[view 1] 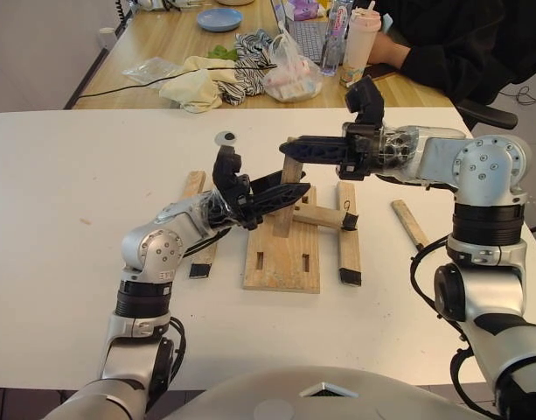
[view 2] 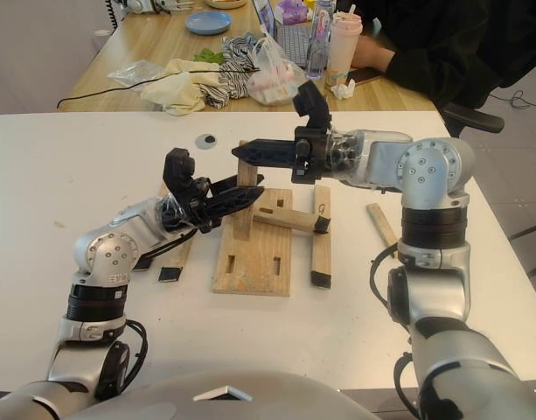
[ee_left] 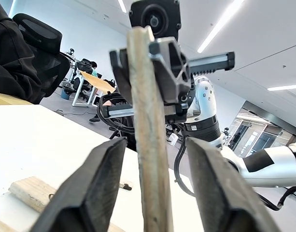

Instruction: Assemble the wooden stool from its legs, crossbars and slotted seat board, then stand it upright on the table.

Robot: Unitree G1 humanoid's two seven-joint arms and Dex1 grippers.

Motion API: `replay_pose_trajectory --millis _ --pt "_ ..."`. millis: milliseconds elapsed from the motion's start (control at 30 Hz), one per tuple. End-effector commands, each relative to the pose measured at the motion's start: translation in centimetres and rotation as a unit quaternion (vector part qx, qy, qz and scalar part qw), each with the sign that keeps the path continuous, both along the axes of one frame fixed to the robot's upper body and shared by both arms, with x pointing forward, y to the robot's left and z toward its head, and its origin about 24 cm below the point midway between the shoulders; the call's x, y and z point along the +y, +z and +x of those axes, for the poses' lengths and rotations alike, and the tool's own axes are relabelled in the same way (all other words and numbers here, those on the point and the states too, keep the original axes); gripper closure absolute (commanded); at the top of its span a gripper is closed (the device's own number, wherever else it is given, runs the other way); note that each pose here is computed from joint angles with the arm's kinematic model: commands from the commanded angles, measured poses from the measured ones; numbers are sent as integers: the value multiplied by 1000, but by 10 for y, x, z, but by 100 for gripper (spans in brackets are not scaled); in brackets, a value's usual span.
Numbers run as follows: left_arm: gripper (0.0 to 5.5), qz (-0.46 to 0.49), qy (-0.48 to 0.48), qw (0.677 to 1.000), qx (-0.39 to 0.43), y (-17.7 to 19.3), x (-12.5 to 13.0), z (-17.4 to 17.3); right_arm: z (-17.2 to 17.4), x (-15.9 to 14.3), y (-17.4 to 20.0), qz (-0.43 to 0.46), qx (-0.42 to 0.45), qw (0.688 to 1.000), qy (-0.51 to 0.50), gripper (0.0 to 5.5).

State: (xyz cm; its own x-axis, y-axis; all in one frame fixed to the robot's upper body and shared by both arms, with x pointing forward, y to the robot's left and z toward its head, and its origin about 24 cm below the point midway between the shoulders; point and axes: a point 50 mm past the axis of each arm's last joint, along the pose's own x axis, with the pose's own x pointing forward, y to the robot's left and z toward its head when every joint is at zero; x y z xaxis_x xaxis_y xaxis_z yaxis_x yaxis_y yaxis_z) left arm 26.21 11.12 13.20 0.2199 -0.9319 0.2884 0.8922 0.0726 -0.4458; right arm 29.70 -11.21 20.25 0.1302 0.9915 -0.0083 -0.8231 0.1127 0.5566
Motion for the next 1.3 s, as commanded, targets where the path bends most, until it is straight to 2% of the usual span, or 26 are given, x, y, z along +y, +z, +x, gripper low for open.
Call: replay_pose_trajectory --millis 33,167,267,333,433,500,700,800,933,1100,1300 --pt "301 0 34 999 -21 11 11 8 9 -2 -1 -4 -33 999 -33 512" --pt "301 -6 111 992 -58 22 46 6 19 -9 -9 -52 -119 988 -78 512" --pt "301 -43 159 984 -75 37 71 3 25 -12 -17 -61 -151 981 -110 512" --pt "337 -62 200 975 -68 44 78 14 25 -14 -25 -59 -162 976 -135 512" --pt "389 30 332 942 -41 27 75 50 22 -15 -45 -67 -181 967 -165 512" --pt "415 95 362 926 -38 10 68 62 18 -14 -58 -73 -186 963 -180 512" --pt "511 196 340 919 -41 -22 44 68 13 -5 -78 -77 -196 953 -216 512" --pt "550 265 307 911 -74 -27 33 64 17 -5 -83 -79 -204 949 -226 512" --pt "550 366 240 891 -120 -41 21 47 16 -3 -94 -87 -201 951 -219 512" --pt "550 434 262 858 -85 -75 24 38 16 -2 -95 -101 -211 954 -190 512" --pt "550 450 272 848 -66 -92 20 24 14 -10 -84 -114 -221 956 -158 512"
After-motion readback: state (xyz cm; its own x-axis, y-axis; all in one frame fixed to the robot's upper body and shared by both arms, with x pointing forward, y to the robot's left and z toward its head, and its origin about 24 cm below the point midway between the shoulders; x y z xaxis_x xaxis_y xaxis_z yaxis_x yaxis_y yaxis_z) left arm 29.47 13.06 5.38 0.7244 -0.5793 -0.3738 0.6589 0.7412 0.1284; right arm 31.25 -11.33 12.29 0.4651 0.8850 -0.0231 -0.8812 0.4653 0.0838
